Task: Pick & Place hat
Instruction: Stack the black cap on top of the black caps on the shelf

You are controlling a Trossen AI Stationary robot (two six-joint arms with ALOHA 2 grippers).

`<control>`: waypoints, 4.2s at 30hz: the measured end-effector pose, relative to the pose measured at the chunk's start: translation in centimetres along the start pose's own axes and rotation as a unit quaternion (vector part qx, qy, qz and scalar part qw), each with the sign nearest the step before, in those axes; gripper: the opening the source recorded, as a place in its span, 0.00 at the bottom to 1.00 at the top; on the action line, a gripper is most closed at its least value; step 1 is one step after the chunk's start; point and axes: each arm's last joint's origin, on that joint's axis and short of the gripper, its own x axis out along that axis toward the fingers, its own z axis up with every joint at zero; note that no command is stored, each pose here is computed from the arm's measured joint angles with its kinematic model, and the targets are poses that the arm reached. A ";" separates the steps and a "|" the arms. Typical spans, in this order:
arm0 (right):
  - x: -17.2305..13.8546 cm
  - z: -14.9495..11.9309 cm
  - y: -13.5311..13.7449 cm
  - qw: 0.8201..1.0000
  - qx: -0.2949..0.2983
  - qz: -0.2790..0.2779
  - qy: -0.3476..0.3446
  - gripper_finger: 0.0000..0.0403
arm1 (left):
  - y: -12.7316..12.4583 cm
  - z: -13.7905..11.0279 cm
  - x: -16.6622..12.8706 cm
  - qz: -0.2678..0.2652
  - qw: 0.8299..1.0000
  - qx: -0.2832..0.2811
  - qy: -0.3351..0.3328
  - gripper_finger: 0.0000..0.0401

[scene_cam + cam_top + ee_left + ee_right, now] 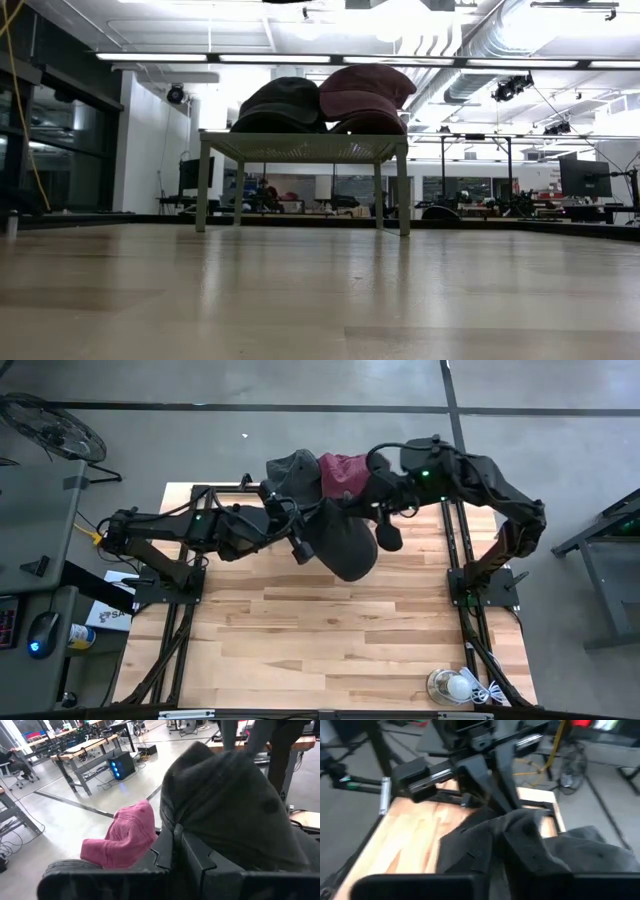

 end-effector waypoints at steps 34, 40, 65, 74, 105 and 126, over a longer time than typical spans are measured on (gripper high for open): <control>-4.6 -0.6 -0.1 0.991 0.036 -0.128 0.022 0.36 | 13.5 3.8 -4.8 -0.178 0.979 -0.012 0.095 0.02; -4.5 -0.6 -0.3 0.987 0.043 -0.152 0.022 0.36 | 15.3 2.9 -2.5 -0.232 0.965 0.000 0.120 0.02; -4.6 -0.6 -0.5 0.976 0.089 -0.196 0.017 0.36 | 20.8 0.4 1.8 -0.293 0.946 0.029 0.135 0.02; -4.6 -0.6 -0.5 0.974 0.090 -0.205 0.017 0.36 | 22.5 -0.5 3.6 -0.280 0.949 0.034 0.140 0.02; -4.2 -0.7 -0.7 0.971 0.099 -0.215 0.021 0.36 | 25.3 -4.3 11.8 -0.121 0.963 0.045 0.238 0.07; -4.1 -0.7 -0.7 0.972 0.099 -0.214 0.021 0.36 | 25.2 -5.6 13.7 -0.131 0.956 0.037 0.261 0.18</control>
